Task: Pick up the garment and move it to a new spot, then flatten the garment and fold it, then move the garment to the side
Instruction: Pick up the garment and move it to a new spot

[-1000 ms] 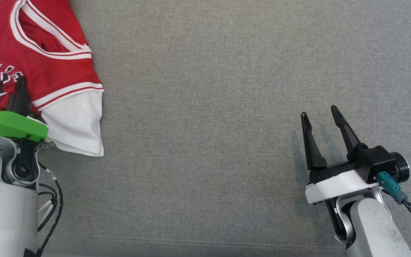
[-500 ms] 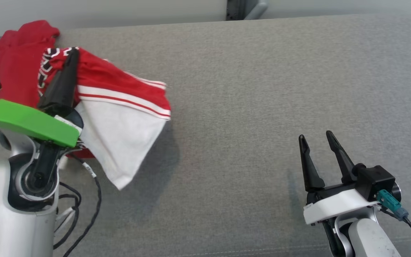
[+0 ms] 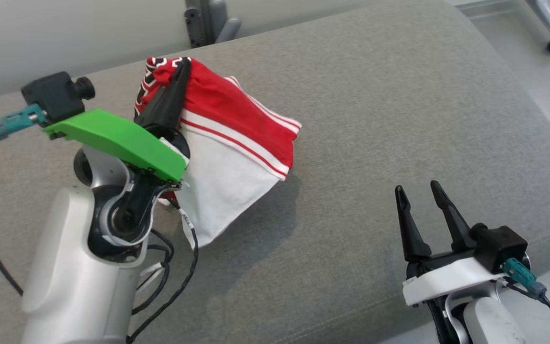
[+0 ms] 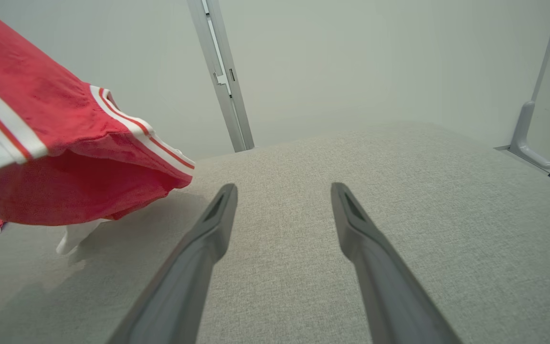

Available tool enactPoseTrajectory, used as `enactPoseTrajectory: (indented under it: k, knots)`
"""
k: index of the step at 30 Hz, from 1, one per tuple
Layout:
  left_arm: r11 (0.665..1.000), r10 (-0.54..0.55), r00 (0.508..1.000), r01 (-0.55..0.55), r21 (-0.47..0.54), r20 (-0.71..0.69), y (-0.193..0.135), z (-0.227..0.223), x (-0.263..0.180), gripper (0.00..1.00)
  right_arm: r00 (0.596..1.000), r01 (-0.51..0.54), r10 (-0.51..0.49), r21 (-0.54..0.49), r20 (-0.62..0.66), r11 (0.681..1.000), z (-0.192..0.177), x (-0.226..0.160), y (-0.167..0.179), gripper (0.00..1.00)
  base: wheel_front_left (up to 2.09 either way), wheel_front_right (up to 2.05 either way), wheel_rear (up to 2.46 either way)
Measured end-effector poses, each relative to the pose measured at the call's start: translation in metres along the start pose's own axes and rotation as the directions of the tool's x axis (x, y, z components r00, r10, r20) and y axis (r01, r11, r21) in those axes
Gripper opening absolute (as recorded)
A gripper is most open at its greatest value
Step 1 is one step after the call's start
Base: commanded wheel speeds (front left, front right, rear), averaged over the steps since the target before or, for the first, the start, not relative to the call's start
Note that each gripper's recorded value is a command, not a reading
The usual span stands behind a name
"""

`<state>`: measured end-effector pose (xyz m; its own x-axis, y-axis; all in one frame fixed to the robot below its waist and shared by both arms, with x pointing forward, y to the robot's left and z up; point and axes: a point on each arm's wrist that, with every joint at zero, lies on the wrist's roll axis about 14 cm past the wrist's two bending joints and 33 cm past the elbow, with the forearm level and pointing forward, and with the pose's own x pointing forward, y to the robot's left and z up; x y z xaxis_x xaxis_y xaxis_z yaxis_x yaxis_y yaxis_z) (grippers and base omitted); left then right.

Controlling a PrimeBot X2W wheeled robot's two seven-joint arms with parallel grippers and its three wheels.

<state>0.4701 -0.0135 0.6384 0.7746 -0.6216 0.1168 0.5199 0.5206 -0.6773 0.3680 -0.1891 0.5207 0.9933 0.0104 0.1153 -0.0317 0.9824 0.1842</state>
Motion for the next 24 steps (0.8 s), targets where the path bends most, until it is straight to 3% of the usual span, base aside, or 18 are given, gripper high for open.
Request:
enactPoseTrajectory:
  k: [6, 15, 22, 23, 24]
  knots:
    - [0.995, -0.010, 0.996, 0.001, -0.102, -0.089, 0.009, -0.055, 0.029, 0.00, 0.995, 0.100, -0.100, -0.012, 0.003, 0.995, 0.005, -0.021, -0.029, 1.00, 0.00, 0.00, 0.00]
    - [0.986, 0.159, 0.969, -0.164, -0.010, -0.190, 0.092, -0.126, 0.027, 0.00, 0.987, 0.156, -0.157, -0.030, -0.025, 0.987, -0.002, -0.026, -0.047, 1.00, 0.00, 0.00, 0.00]
    - [0.979, 0.206, 0.945, -0.200, 0.047, -0.253, 0.110, -0.162, 0.010, 0.00, 0.989, 0.144, -0.145, -0.038, -0.028, 0.989, -0.003, -0.023, -0.044, 1.00, 0.00, 0.00, 0.00]
    - [0.979, 0.205, 0.944, -0.193, 0.070, -0.258, 0.109, -0.165, 0.009, 0.23, 0.989, 0.142, -0.143, -0.038, -0.027, 0.989, -0.003, -0.023, -0.044, 1.00, 0.00, 0.00, 0.00]
    - [0.979, 0.202, 0.945, -0.185, 0.089, -0.258, 0.108, -0.166, 0.008, 0.76, 0.990, 0.139, -0.140, -0.037, -0.025, 0.990, -0.002, -0.022, -0.043, 1.00, 0.00, 0.00, 0.00]
